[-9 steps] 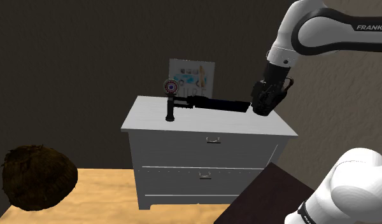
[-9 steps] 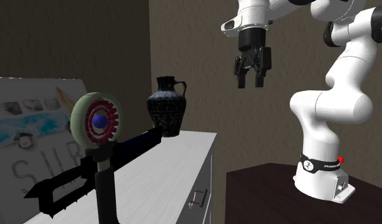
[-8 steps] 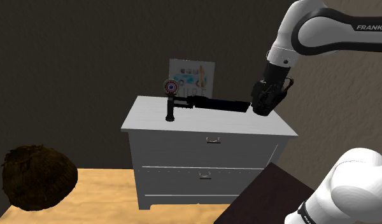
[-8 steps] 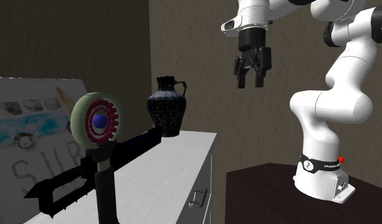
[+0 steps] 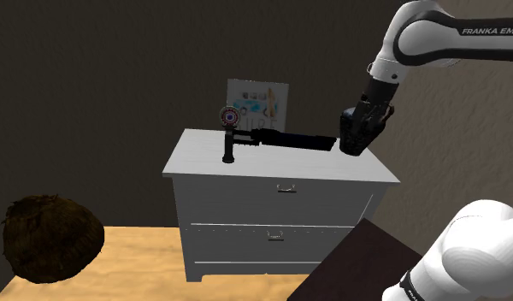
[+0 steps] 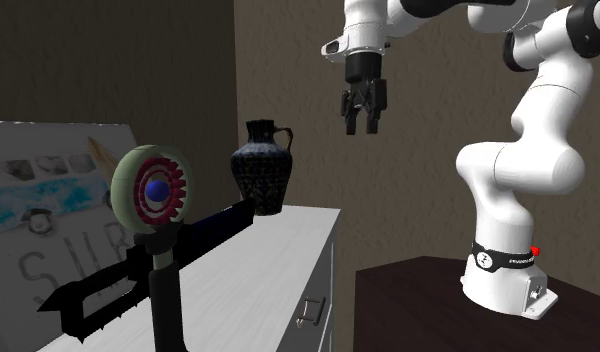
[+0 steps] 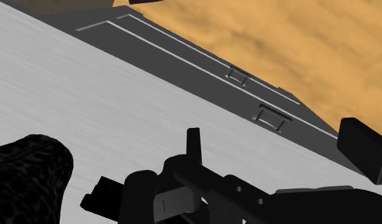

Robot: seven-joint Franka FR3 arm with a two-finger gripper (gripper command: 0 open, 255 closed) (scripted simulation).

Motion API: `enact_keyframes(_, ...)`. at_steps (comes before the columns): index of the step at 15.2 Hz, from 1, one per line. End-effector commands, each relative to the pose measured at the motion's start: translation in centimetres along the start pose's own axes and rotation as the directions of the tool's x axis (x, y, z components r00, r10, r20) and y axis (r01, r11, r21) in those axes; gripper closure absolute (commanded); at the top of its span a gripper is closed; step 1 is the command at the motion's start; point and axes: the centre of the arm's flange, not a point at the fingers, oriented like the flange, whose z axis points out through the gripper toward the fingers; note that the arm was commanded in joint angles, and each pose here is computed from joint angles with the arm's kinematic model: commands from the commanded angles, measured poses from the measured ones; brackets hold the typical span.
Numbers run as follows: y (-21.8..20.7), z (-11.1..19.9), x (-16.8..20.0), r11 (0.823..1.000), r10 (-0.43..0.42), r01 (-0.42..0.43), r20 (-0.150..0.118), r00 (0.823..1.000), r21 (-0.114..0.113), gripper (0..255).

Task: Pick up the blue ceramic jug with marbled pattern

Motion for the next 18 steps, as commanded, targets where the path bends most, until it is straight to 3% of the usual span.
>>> enact_keyframes(1, 2.6, -0.2, 0.6, 1.0, -0.012, 0.012, 0.003, 1.0, -0.006, 0)
enact_keyframes(18, 23.4, -2.9, 7.0, 0.994, -0.099, 0.1, 0.025, 0.995, -0.047, 0)
